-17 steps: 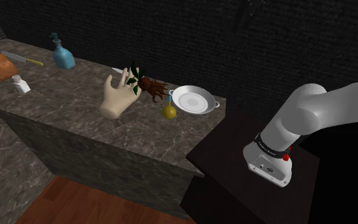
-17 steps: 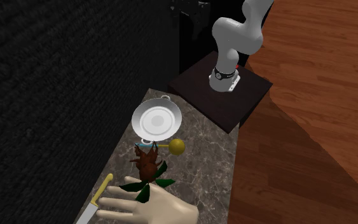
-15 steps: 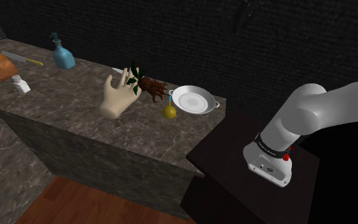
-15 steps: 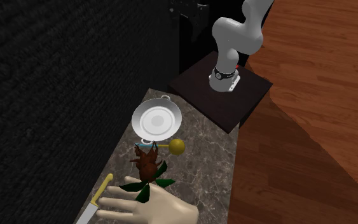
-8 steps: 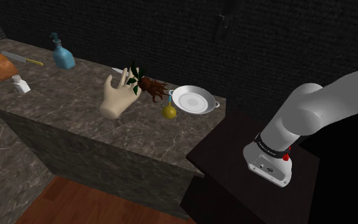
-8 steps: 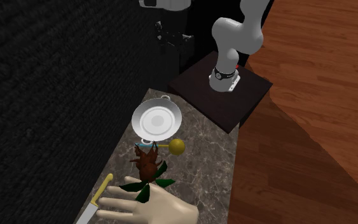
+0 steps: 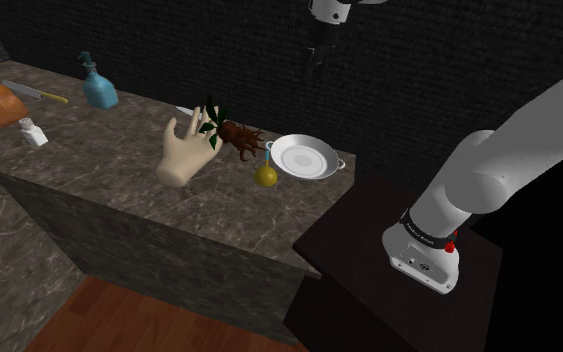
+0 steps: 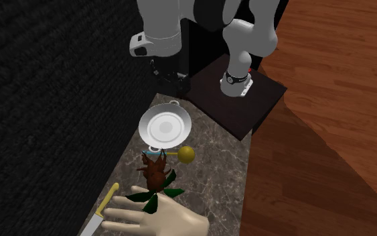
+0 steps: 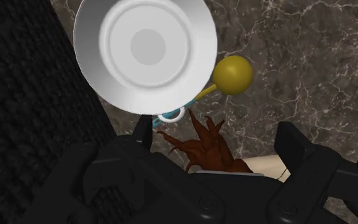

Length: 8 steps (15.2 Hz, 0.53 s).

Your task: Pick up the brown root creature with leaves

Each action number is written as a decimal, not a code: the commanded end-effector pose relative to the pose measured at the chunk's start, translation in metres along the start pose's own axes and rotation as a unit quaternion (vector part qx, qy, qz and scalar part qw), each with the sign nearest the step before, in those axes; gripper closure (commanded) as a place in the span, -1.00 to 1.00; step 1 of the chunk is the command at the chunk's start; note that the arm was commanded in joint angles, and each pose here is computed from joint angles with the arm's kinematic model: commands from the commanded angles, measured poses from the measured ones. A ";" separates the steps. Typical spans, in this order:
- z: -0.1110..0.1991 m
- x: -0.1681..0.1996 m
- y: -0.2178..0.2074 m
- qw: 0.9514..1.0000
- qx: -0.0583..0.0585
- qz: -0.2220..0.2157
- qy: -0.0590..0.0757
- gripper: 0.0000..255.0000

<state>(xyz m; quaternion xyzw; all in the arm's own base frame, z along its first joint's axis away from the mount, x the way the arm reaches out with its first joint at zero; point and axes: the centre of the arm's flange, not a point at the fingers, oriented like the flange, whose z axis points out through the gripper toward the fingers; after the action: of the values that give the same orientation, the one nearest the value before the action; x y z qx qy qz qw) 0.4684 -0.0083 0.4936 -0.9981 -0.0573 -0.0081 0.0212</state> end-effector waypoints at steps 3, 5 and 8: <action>0.041 0.040 -0.004 1.000 0.007 -0.017 -0.018 -1.00; 0.062 0.059 -0.007 0.999 0.010 -0.025 -0.028 -1.00; 0.094 0.087 -0.013 0.998 0.015 -0.037 -0.041 -1.00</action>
<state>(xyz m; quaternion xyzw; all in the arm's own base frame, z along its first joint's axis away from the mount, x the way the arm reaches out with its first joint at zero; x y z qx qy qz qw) 0.5443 0.0151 0.4119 -0.9949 -0.0909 0.0287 0.0322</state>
